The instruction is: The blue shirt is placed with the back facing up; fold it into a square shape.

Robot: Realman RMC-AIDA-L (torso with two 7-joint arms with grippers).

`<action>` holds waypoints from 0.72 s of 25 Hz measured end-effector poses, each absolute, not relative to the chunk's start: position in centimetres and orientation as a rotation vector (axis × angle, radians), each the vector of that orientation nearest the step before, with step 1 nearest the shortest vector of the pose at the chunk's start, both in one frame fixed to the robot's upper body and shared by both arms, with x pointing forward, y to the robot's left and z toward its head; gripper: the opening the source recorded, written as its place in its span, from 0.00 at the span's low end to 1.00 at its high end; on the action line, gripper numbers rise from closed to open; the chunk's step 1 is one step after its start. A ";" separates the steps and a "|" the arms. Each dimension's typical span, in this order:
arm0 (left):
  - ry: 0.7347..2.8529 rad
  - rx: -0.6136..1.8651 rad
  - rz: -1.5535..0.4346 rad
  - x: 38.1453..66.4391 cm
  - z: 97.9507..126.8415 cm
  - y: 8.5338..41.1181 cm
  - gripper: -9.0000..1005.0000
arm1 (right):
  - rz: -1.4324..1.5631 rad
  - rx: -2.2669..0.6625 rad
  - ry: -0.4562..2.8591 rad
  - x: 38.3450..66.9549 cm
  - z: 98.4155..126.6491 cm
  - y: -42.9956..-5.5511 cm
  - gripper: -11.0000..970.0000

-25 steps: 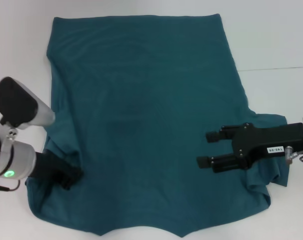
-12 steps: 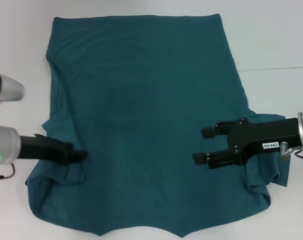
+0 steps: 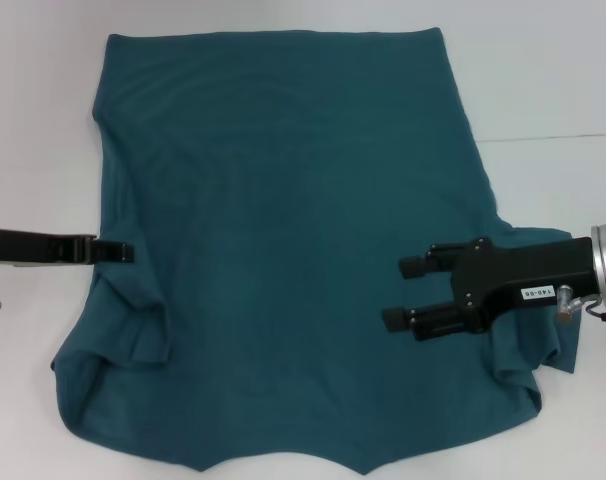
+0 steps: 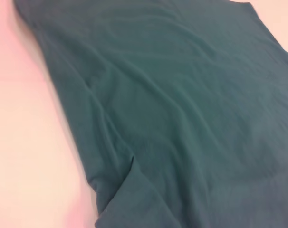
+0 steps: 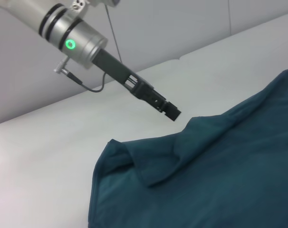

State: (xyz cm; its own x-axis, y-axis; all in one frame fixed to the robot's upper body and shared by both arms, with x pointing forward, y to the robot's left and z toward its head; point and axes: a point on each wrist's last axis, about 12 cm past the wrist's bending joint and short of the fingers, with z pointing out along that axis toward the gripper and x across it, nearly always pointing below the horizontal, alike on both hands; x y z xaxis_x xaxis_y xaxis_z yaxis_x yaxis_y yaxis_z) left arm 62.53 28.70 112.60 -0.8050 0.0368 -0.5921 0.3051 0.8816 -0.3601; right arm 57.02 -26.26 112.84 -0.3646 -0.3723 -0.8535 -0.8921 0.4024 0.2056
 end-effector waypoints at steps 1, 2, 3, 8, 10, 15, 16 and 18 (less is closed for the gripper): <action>2.460 0.222 -0.607 62.7 112.5 28.6 0.59 | 0.890 -1.082 1.918 57.0 112.8 -26.2 0.91; 2.466 0.204 -0.616 63.0 112.5 28.5 0.60 | 0.891 -1.086 1.916 57.1 112.9 -26.1 0.91; 2.469 0.185 -0.623 63.2 112.4 28.3 0.62 | 0.891 -1.087 1.915 57.1 112.9 -26.1 0.91; 2.459 0.077 -0.625 64.2 112.2 27.8 0.70 | 0.895 -1.089 1.908 57.1 113.0 -25.9 0.91; 2.458 0.044 -0.624 64.4 112.0 27.7 0.77 | 0.897 -1.087 1.904 57.1 113.0 -25.9 0.91; 2.467 -0.001 -0.611 64.5 111.1 27.7 0.86 | 0.898 -1.087 1.901 57.2 113.0 -25.9 0.91; 2.469 -0.006 -0.604 64.5 111.0 27.8 0.86 | 0.898 -1.088 1.900 57.2 113.1 -25.9 0.91; 2.475 -0.021 -0.587 64.5 110.7 27.9 0.86 | 0.896 -1.090 1.897 57.3 113.1 -25.8 0.91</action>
State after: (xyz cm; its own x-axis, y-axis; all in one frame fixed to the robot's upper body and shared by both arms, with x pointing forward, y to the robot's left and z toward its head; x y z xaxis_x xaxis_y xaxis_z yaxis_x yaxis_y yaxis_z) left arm 64.50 27.94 110.70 -0.8265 -0.1448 -0.5440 0.1151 0.9025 -0.4150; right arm 57.27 -25.78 113.14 -0.3491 -0.3680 -0.8618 -0.8994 0.3897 0.1979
